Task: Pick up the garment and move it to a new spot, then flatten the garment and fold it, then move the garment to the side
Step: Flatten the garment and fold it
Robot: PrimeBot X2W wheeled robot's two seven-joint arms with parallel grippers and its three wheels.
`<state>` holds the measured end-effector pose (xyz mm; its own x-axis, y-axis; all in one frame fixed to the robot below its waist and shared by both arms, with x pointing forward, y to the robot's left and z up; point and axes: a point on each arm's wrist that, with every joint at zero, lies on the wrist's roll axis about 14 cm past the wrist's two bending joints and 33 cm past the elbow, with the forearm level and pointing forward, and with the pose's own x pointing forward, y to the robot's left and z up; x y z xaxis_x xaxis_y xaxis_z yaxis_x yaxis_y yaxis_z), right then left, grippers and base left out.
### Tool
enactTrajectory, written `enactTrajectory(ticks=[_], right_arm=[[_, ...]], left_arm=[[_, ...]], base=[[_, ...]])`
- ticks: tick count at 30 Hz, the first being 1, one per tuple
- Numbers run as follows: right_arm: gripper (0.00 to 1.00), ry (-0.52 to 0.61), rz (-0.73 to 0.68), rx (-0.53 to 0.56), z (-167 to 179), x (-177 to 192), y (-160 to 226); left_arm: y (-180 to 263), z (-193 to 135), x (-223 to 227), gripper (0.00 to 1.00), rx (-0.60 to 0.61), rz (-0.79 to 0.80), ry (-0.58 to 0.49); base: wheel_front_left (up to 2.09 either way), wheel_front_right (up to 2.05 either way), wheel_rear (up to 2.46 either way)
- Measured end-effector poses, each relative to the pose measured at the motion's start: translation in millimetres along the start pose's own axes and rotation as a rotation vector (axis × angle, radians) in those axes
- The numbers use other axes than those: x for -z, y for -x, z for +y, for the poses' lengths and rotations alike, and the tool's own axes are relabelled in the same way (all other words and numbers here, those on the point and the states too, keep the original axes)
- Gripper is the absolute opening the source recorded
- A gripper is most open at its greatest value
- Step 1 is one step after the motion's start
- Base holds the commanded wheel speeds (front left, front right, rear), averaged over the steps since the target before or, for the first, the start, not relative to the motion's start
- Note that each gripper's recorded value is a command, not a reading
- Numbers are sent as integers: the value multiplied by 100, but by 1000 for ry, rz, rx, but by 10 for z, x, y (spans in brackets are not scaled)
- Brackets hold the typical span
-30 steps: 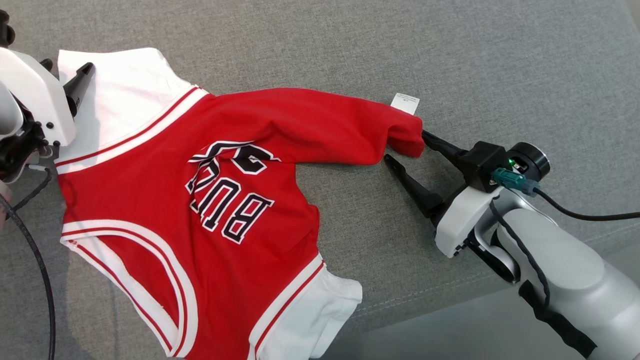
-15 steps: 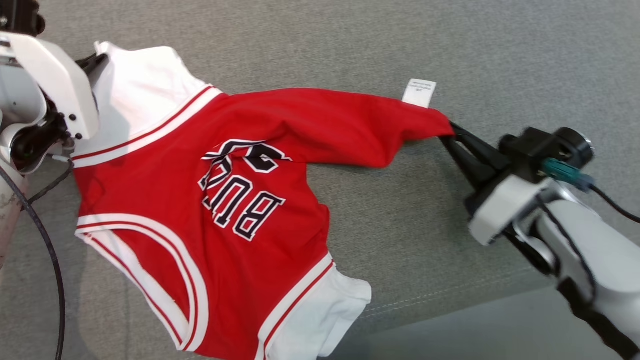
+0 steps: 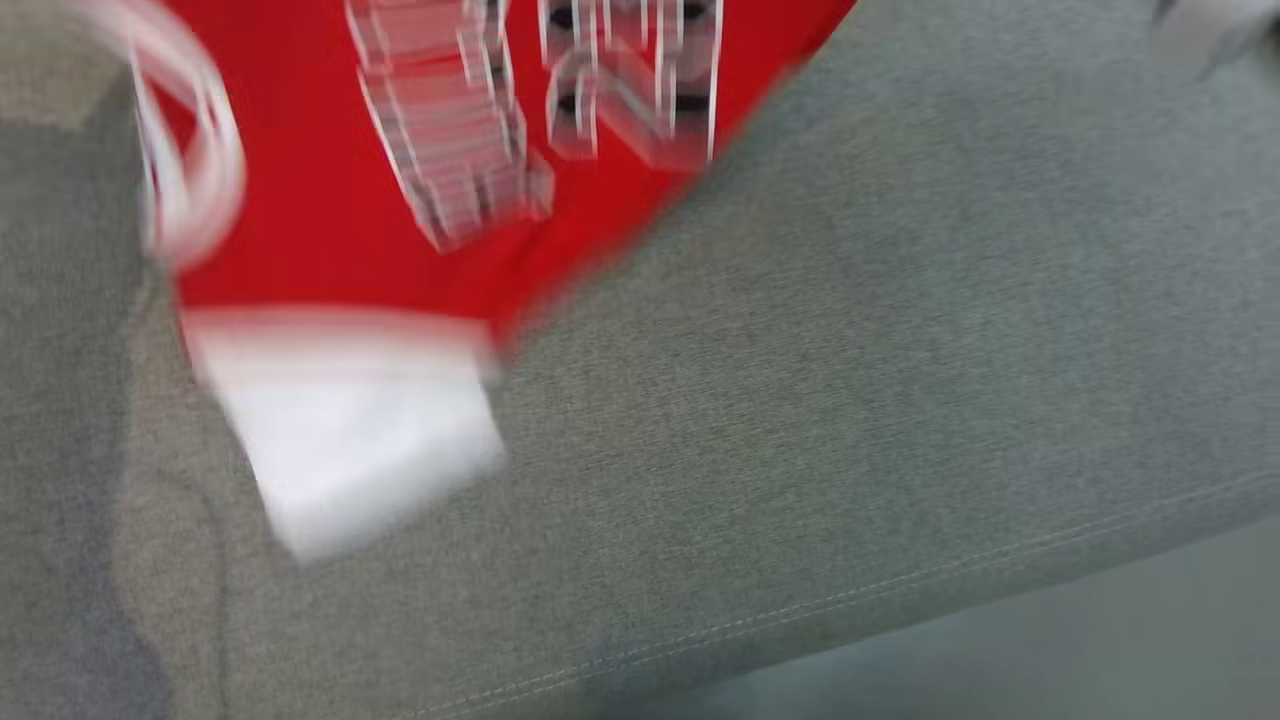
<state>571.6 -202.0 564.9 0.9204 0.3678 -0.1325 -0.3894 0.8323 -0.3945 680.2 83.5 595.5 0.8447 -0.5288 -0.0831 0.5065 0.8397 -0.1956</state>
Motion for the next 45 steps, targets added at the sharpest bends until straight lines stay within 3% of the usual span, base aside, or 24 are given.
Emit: enactTrajectory(ticks=[3, 4, 6, 8, 10, 11, 16, 20, 23, 27, 34, 45], right_arm=[[0, 67, -348, 251, -987, -1467, 70], [0, 98, -430, 288, -1118, -1834, 164], [0, 189, -513, 291, -1132, -2284, 241], [0, 230, -513, 248, -991, -2317, 143], [0, 233, -462, 166, -714, -2046, -64], [0, 209, -390, 62, -340, -1628, -262], [0, 92, -187, -105, 295, -512, -445], [0, -51, -25, -216, 856, 295, -359], [0, -150, 76, -266, 1190, 714, -136], [0, -195, 139, -247, 1182, 979, 141], [0, -219, 97, -205, 1170, 911, 430], [0, -293, 148, -203, 1495, 1069, 773]], left_arm=[[289, -195, -1831, 0, -29, -582, -195], [424, -321, -2234, 0, -24, -671, -239], [618, -581, -2719, 0, -9, -780, -343], [675, -705, -2829, 0, 14, -823, -375], [541, -693, -2552, 0, 28, -759, -372], [415, -552, -2122, 0, 28, -674, -329], [300, -2, -712, 0, -80, -436, -198], [596, 285, 518, 0, -206, -239, -63], [946, 293, 1072, 0, -277, -140, -9], [1333, 259, 989, 0, -355, -200, -31], [2157, 21, 1142, 0, -485, -186, -51], [2750, -754, 1718, 0, -483, -3, 155]], base=[[0, 0, 0], [0, 0, 0], [0, 0, 0], [0, 0, 0], [0, 0, 0], [0, 0, 0], [0, 0, 0], [0, 0, 0], [0, 0, 0], [0, 0, 0], [0, 0, 0], [0, 0, 0]])
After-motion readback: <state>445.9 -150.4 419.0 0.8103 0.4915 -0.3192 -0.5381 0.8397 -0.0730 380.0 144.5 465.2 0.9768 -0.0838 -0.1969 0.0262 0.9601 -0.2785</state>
